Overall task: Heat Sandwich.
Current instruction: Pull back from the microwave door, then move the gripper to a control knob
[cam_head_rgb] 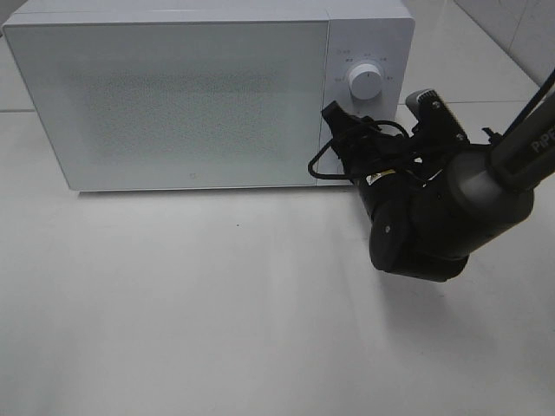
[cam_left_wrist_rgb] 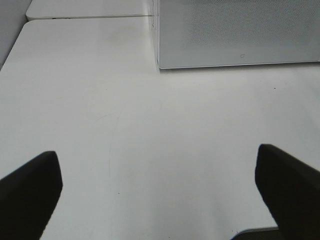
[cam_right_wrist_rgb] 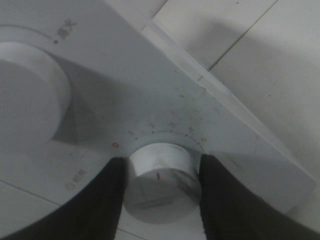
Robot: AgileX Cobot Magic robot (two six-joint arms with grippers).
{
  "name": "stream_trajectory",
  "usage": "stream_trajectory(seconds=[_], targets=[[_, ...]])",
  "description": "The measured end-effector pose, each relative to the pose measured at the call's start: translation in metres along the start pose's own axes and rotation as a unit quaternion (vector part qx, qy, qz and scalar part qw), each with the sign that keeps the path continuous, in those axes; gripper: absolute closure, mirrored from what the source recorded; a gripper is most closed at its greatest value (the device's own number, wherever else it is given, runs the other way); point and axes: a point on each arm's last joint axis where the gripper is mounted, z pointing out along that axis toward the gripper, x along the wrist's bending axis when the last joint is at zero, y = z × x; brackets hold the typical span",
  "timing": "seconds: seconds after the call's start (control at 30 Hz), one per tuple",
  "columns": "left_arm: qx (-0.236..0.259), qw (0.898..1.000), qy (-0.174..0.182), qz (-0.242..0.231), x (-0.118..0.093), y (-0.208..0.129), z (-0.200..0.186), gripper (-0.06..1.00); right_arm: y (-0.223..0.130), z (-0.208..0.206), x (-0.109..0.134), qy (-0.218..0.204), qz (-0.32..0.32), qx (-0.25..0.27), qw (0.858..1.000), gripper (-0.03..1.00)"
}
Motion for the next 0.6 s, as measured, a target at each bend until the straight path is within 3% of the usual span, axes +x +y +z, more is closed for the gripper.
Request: stream_trajectory(seconds=[0.23,0.3,0.4,0.47,0.6], targets=[[0.000,1.000,0.000,0.000,0.0000,-0.0001,-0.0001,-0.05,-0.0002,0.0001,-0.0003,0.001,0.149,-0.001,0.989,0.53],[0.000,1.000,0.000,0.000,0.0000,-0.0001,-0.0001,-0.05,-0.0002,0.0001,-0.0003,0.001,0.165,-0.001,0.986,0.53],[0.000,1.000,0.000,0.000,0.0000,-0.0001,-0.0001,-0.05,-0.0002,0.0001,-0.0003,0.001,0.242,-0.001,0.970,0.53],[0.000,1.000,0.000,0.000,0.0000,-0.0001,-0.0001,-0.05,-0.0002,0.0001,-0.0003,0.001,0.258,-0.001,0.966,0.53],[0.000,1.000,0.000,0.000,0.0000,-0.0001,-0.0001,-0.05,-0.0001,0.0001,-0.0004,0.001,0.330,-0.001,0.944,0.53]])
